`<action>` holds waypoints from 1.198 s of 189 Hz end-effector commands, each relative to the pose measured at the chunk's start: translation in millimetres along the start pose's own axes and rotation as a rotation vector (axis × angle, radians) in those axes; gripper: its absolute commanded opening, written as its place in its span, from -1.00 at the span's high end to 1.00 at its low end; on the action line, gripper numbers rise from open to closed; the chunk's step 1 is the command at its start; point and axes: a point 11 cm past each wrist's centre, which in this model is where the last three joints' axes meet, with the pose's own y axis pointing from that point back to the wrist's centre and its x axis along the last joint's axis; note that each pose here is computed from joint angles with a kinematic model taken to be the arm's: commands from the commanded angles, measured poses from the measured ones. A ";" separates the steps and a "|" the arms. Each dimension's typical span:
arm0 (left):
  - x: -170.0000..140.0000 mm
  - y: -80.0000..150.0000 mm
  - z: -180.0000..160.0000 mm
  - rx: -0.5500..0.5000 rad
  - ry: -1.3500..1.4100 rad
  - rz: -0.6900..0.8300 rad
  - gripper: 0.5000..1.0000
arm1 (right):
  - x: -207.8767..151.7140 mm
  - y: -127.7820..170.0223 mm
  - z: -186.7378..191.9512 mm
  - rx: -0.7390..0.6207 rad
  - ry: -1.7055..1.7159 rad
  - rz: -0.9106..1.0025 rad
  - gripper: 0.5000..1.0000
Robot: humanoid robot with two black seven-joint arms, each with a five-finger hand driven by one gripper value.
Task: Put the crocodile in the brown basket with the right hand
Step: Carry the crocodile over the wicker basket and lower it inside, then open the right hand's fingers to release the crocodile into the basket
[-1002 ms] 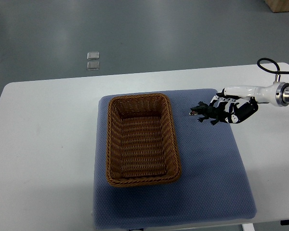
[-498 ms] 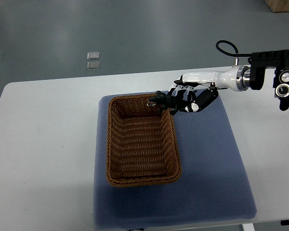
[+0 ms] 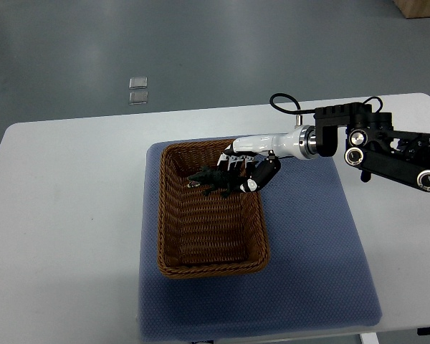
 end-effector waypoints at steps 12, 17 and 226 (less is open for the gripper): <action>0.0 0.0 -0.6 0.001 -0.001 0.000 -1.00 | -11.5 -12.5 1.8 -0.009 0.014 -0.016 1.00; 0.0 0.0 -0.6 0.001 -0.001 0.000 -1.00 | -11.7 -13.4 1.1 -0.007 0.014 -0.017 1.00; 0.0 0.0 -0.6 0.001 -0.001 0.000 -1.00 | -23.4 -33.6 -18.9 0.051 -0.016 -0.014 1.00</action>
